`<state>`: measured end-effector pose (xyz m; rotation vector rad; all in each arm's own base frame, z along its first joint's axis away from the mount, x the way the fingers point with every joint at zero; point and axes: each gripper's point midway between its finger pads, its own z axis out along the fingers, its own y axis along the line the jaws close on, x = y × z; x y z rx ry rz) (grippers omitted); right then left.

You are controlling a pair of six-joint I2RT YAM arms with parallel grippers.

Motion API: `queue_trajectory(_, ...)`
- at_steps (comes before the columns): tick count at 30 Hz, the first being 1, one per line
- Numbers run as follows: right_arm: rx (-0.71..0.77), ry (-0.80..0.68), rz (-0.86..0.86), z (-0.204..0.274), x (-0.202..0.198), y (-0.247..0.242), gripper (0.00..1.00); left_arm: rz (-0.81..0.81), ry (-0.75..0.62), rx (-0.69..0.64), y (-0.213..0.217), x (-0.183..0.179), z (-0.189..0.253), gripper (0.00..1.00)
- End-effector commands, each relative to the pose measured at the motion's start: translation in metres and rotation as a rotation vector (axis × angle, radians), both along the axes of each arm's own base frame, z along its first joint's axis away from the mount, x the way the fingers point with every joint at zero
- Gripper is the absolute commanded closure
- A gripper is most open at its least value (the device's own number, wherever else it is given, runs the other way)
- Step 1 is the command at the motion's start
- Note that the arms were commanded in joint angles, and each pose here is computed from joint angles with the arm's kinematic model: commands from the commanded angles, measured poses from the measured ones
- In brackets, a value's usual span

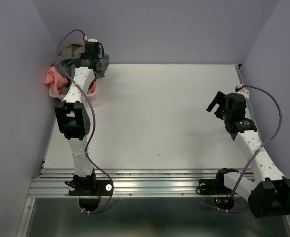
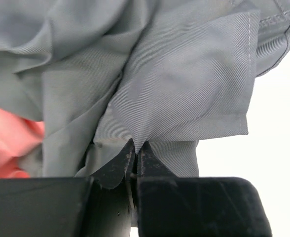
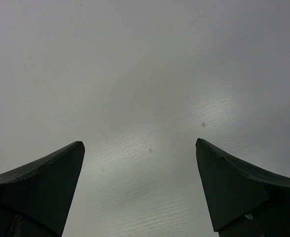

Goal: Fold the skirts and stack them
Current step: Grab the skirt from the pile

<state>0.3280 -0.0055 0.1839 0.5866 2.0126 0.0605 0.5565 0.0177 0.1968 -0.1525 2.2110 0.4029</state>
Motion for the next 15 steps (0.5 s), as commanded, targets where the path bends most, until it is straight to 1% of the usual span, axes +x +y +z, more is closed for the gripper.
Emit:
queue_trajectory(1,-0.006,-0.028,0.009,0.004,0.005,0.001,0.0,0.036,-0.265,0.014,0.011,-0.01,0.129,1.0)
queue_trajectory(6,-0.001,-0.026,0.019,0.003,0.005,0.003,0.0,0.033,-0.469,-0.001,0.012,-0.02,0.213,1.0)
queue_trajectory(7,-0.001,-0.028,0.019,0.004,0.005,0.003,0.0,0.029,-0.545,-0.008,0.012,-0.028,0.241,1.0)
queue_trajectory(10,-0.001,-0.032,0.017,0.005,0.004,0.002,0.0,-0.001,-0.674,-0.022,0.009,-0.043,0.288,1.0)
queue_trajectory(11,-0.001,-0.034,0.017,0.005,0.005,0.002,0.0,-0.017,-0.765,-0.035,0.007,-0.055,0.318,1.0)
queue_trajectory(14,0.001,-0.04,0.02,0.007,0.004,0.003,0.0,-0.064,-0.952,-0.072,0.001,-0.084,0.378,1.0)
queue_trajectory(15,0.003,-0.04,0.021,0.007,0.003,0.003,0.0,-0.072,-1.003,-0.1,-0.001,-0.091,0.392,1.0)
